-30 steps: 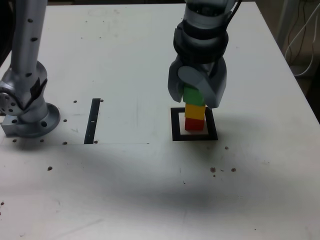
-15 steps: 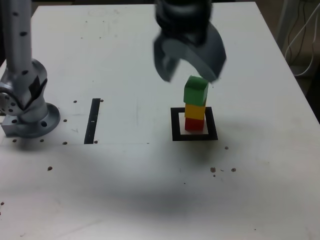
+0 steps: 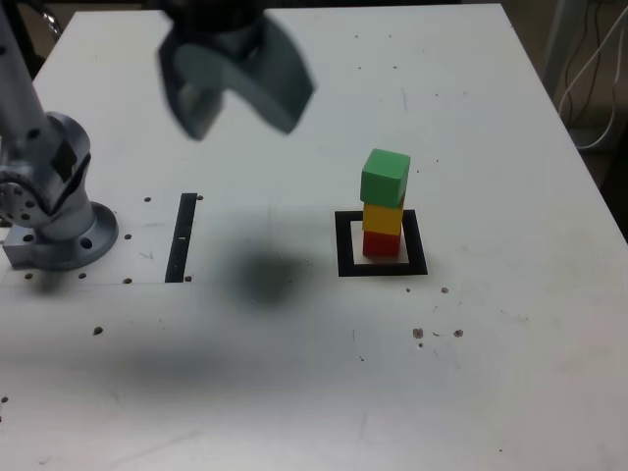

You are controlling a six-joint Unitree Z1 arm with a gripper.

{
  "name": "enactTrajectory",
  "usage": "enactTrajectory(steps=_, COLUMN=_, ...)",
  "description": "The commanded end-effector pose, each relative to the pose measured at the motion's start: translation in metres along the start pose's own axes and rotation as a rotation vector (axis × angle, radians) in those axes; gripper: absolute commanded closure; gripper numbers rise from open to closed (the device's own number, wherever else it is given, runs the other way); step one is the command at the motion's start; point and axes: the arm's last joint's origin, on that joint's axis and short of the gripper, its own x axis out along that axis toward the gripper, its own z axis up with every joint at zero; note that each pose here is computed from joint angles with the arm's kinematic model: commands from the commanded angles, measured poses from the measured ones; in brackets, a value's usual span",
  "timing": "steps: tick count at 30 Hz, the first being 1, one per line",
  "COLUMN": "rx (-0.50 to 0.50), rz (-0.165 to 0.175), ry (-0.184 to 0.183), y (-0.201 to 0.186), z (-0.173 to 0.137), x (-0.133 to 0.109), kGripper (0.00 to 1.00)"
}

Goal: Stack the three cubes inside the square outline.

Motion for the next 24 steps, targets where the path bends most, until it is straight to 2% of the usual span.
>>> enactTrajectory(steps=1, rx=-0.02, rz=-0.015, ry=-0.009, y=-0.004, z=-0.017, x=0.008, kGripper=0.01)
enactTrajectory(steps=4, rx=-0.061, rz=-0.046, ry=-0.025, y=-0.011, z=-0.039, x=0.024, kGripper=0.0)
enactTrajectory(steps=6, rx=-0.099, rz=-0.066, ry=-0.022, y=-0.016, z=-0.05, x=0.037, kGripper=0.0)
enactTrajectory(steps=9, rx=-0.167, rz=-0.086, ry=0.006, y=-0.02, z=-0.056, x=0.054, kGripper=0.0)
enactTrajectory(steps=12, rx=-0.219, rz=-0.092, ry=0.044, y=-0.021, z=-0.053, x=0.067, kGripper=0.0)
enactTrajectory(steps=20, rx=-0.242, rz=-0.098, ry=0.12, y=-0.021, z=-0.037, x=0.097, kGripper=0.0)
enactTrajectory(steps=24, rx=-0.247, rz=-0.097, ry=0.149, y=-0.02, z=-0.036, x=0.103, kGripper=0.0)
